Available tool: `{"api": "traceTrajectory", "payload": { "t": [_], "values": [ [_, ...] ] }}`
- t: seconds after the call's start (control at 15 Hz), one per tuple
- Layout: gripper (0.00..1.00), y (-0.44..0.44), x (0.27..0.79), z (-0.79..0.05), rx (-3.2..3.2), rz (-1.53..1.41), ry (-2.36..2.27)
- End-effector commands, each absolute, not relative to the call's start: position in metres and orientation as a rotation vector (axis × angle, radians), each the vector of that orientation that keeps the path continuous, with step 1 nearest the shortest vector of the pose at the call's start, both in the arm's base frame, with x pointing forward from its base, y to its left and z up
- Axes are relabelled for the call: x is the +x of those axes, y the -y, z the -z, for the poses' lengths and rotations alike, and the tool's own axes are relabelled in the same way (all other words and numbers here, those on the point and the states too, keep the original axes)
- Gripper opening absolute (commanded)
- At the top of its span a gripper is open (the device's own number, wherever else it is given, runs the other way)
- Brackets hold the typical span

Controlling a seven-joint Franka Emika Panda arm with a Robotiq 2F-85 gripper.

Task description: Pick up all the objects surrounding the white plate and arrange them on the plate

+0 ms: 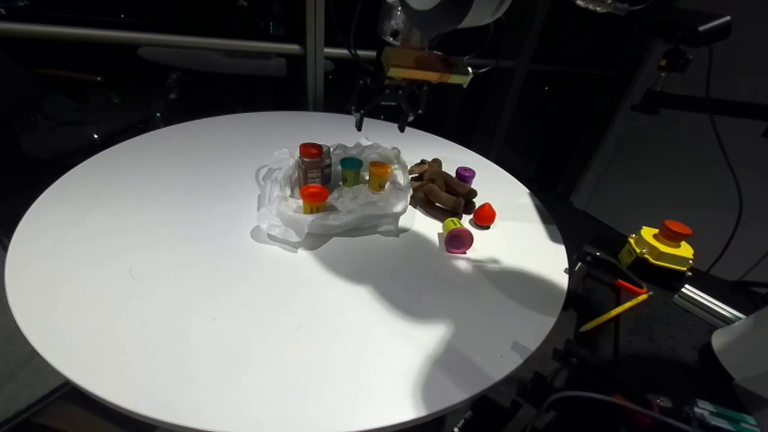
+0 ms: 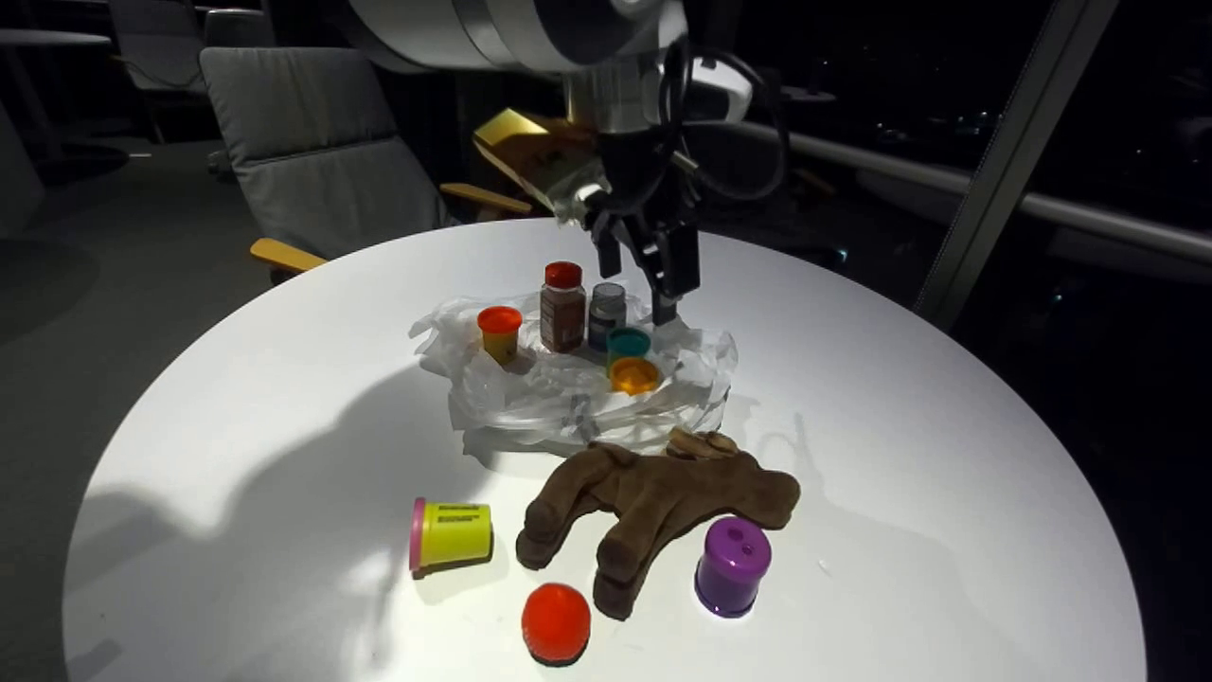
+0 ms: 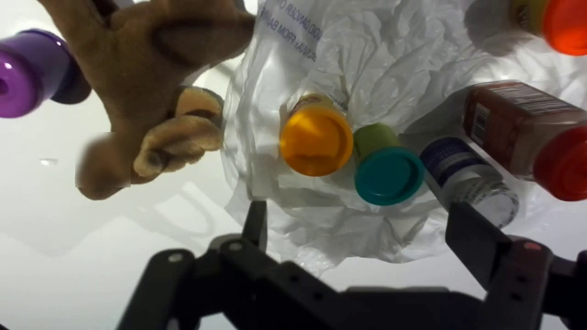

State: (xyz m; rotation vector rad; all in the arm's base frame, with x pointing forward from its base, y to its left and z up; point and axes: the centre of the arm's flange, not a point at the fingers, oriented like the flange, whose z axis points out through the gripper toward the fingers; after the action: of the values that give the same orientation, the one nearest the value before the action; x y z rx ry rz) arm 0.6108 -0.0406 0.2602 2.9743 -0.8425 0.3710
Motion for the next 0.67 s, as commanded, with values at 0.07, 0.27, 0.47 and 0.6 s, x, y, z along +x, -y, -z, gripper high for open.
{"api": "traceTrajectory", "payload": {
  "t": [0.07, 0.27, 0.47, 0.6],
  "values": [
    [1.0, 0.024, 0.524, -0.314, 3.051, -0.335, 0.965],
    [1.0, 0.015, 0.491, -0.295, 3.047, -0.229, 1.01],
    [1.0, 0.013, 0.478, -0.249, 3.001, -0.065, 1.049],
    [1.0, 0.014, 0.475, -0.216, 2.975, 0.018, 1.074]
  ]
}}
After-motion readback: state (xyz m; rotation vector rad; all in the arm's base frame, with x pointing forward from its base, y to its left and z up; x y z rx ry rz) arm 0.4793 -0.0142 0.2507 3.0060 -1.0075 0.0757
